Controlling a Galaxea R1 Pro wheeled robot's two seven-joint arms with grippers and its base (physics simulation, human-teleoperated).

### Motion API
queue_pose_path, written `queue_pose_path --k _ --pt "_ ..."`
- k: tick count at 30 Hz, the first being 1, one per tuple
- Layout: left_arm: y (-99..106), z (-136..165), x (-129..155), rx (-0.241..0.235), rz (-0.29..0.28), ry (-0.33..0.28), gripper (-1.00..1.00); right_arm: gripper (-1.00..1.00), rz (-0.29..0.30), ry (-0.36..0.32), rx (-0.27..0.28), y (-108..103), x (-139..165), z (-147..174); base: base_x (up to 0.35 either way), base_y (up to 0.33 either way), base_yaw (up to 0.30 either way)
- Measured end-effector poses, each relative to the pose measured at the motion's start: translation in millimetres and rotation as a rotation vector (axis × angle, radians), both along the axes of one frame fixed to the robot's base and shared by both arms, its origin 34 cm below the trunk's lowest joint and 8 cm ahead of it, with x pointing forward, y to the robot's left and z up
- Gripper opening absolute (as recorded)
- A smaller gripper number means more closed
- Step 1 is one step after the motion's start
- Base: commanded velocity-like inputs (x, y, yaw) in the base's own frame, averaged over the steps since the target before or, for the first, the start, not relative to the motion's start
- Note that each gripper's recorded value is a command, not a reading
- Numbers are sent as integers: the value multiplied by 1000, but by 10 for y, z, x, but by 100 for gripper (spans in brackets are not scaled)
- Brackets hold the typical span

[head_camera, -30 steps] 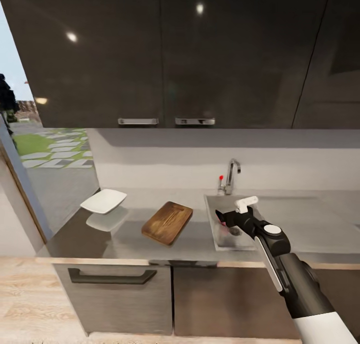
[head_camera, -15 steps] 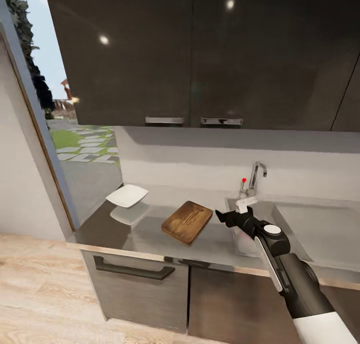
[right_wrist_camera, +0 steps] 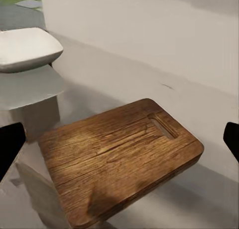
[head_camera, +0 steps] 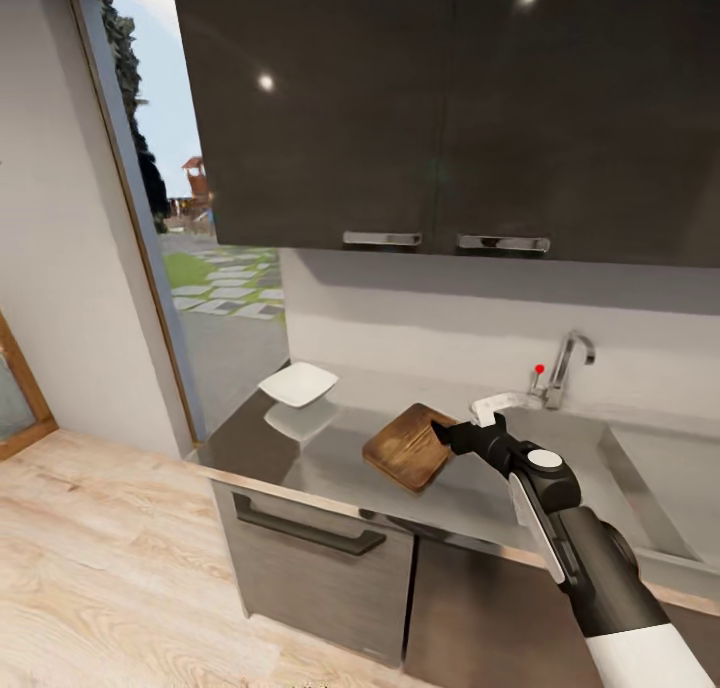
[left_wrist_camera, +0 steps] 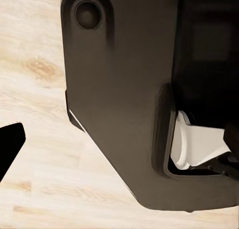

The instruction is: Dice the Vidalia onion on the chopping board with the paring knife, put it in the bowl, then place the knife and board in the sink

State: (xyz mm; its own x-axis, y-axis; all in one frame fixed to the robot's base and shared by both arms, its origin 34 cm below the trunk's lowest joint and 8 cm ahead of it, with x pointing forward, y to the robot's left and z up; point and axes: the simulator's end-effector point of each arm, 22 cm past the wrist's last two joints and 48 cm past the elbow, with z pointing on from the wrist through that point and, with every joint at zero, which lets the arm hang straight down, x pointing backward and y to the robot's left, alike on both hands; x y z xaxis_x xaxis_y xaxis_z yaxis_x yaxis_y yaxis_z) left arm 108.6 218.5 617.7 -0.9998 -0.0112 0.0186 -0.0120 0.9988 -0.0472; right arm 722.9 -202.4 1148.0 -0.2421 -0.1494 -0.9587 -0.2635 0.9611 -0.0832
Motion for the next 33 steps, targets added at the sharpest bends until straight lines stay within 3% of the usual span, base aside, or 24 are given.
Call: queue_pose_path --k 8,23,33 --pt "9 0 -5 2 -1 1 100 100 2 3 0 7 1 -18 76 -54 284" --pt "13 0 -23 3 -1 5 100 100 2 8 0 8 8 -48 234 -240 283" --pt "32 -1 -14 6 0 2 100 100 1 9 0 5 10 -52 36 -176 53"
